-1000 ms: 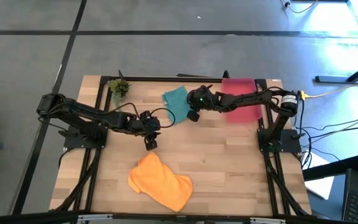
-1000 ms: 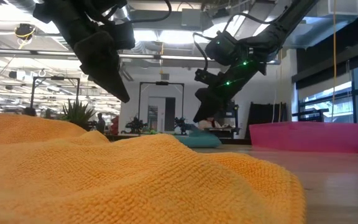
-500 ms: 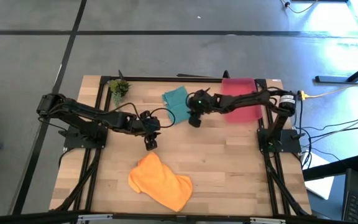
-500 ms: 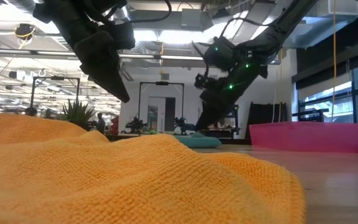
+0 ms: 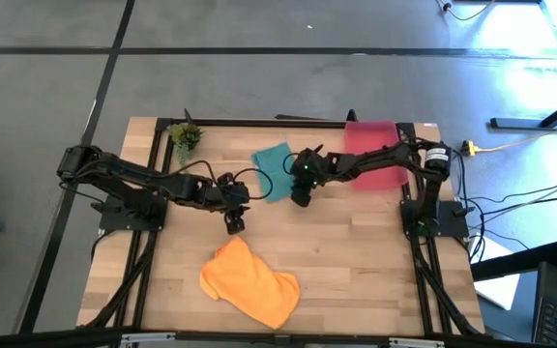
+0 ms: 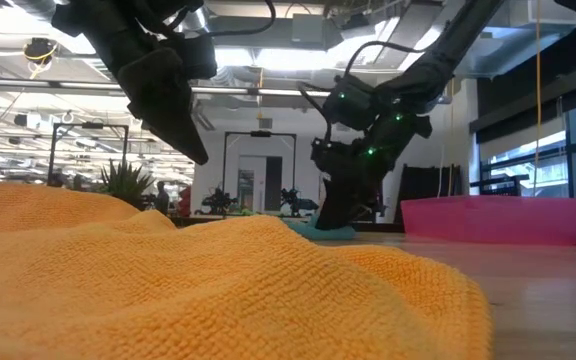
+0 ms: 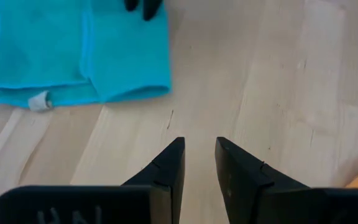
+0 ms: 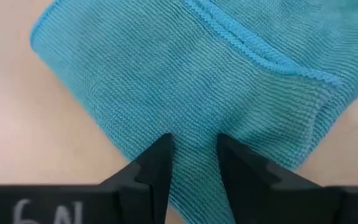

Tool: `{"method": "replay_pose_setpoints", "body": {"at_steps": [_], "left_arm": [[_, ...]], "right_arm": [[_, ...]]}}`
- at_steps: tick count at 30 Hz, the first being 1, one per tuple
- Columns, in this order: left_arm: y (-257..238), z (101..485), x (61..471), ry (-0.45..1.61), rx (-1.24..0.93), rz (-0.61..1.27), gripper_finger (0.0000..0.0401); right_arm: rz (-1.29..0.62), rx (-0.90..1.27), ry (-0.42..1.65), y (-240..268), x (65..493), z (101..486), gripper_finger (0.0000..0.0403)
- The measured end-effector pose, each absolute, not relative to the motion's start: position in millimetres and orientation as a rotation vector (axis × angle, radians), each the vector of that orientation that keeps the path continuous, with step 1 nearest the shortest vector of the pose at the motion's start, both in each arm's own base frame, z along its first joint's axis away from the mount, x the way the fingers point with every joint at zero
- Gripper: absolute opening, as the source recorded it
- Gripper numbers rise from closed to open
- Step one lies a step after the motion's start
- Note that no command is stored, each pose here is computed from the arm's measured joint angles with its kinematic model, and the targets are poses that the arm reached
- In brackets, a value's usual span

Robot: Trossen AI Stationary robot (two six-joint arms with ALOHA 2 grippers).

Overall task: Roll microfiber towels into tight, uniform cylinder then place into a basket
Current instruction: Roll the blue microfiber cloth on the table

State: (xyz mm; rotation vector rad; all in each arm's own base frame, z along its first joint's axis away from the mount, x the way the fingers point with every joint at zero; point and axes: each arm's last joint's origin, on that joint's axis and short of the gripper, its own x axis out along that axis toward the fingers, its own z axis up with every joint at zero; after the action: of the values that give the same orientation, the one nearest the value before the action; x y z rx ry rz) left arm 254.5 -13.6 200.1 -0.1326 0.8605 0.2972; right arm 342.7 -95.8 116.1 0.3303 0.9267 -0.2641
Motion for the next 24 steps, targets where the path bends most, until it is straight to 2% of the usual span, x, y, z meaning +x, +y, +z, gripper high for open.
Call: {"method": "replay_pose_setpoints", "body": {"at_steps": [8, 13, 17, 24], "left_arm": [[-13.8, 199.2, 253.4, 0.876, -0.132, 0.294, 0.008], [-13.6, 197.9, 251.7, 0.899, -0.125, 0.293, 0.008], [-15.9, 198.8, 251.5, 0.896, -0.11, 0.279, 0.008], [-33.1, 215.5, 242.4, 0.825, -0.073, 0.211, 0.008]], "right_arm": [[-0.171, 0.523, 0.922, -54.7, 352.3, 116.7, 0.0131], [-0.091, 0.486, 0.892, -39.5, 356.3, 121.3, 0.0131], [-0.034, 0.456, 0.825, -39.0, 357.3, 148.9, 0.0131], [-0.023, 0.228, 0.75, -33.3, 342.4, 193.3, 0.0131]]}}
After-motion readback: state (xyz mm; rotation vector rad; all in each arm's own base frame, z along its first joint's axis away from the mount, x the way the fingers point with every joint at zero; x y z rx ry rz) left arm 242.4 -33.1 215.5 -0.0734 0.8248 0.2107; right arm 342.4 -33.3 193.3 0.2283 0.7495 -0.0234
